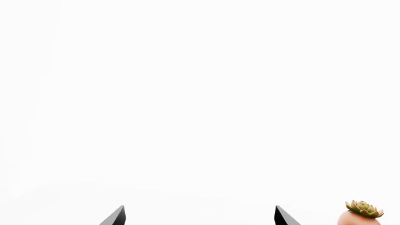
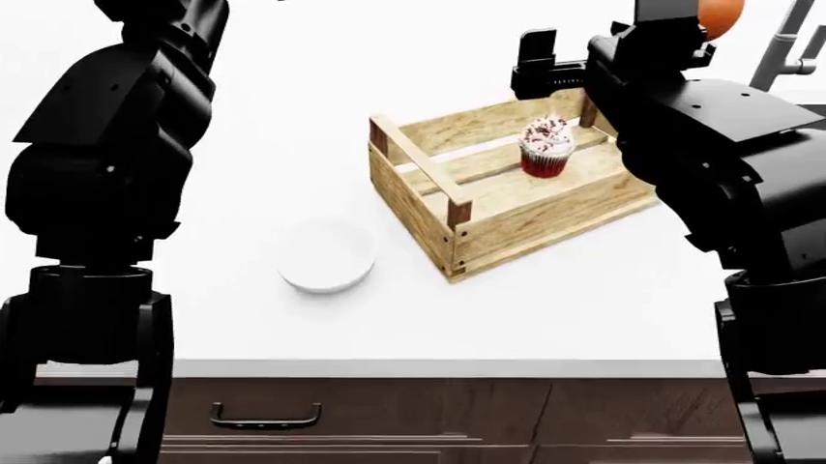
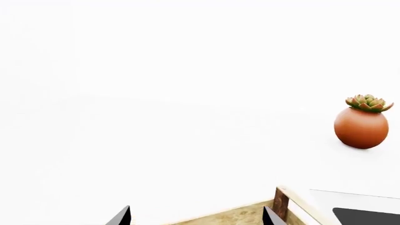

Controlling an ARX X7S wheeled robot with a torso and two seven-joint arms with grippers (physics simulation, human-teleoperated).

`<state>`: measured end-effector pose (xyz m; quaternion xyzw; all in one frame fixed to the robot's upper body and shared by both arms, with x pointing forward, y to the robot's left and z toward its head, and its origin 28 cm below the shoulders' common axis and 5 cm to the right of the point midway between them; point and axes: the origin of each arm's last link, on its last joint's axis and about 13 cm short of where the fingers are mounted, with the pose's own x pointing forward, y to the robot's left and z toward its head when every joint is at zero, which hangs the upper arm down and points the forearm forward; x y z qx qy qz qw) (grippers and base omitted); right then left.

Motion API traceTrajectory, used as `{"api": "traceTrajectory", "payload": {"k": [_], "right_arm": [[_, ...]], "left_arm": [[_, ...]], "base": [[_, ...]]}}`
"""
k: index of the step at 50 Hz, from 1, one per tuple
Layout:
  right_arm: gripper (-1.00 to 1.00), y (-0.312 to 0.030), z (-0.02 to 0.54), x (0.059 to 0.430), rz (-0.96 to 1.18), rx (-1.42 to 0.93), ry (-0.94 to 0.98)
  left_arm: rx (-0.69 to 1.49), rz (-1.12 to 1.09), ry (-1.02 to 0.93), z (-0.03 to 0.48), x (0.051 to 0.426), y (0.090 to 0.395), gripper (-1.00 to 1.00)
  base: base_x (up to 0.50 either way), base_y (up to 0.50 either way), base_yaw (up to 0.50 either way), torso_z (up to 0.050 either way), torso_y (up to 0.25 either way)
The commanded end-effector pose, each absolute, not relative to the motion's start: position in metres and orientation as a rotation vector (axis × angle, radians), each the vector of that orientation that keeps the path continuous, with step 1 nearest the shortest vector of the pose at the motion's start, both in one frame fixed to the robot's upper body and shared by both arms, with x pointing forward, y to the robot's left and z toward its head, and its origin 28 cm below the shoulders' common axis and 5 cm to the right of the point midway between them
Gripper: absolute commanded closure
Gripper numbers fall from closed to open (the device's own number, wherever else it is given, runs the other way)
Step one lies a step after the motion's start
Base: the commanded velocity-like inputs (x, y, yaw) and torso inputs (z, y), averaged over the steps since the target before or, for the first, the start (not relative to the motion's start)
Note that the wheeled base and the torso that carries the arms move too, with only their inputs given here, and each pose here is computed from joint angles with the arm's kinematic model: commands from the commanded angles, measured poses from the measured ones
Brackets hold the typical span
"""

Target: Move the fresh-baked cupcake off the tray onto the counter, and place the bowl used for mixing into the sink.

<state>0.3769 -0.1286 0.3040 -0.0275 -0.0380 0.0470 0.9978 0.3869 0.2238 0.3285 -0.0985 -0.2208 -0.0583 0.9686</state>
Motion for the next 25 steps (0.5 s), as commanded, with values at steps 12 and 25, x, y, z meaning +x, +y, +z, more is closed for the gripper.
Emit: {"api": "traceTrajectory", "payload": {"k": [12,25], "right_arm": [[-1.00,-0.139,0.317,0.342,0.094,-0.046,-0.080],[-1.00,-0.142,0.328,0.329,0.098,-0.047,-0.079]], "left_arm": [[-0.253,-0.152,-0.467,0.325,0.388,0.221,-1.00],[-0.233,-0.176,-0.494,0.328,0.387,0.220,-1.00]], "base": [[0.13,0.00,0.00,0.000,0.000],[0.13,0.00,0.00,0.026,0.000]]}}
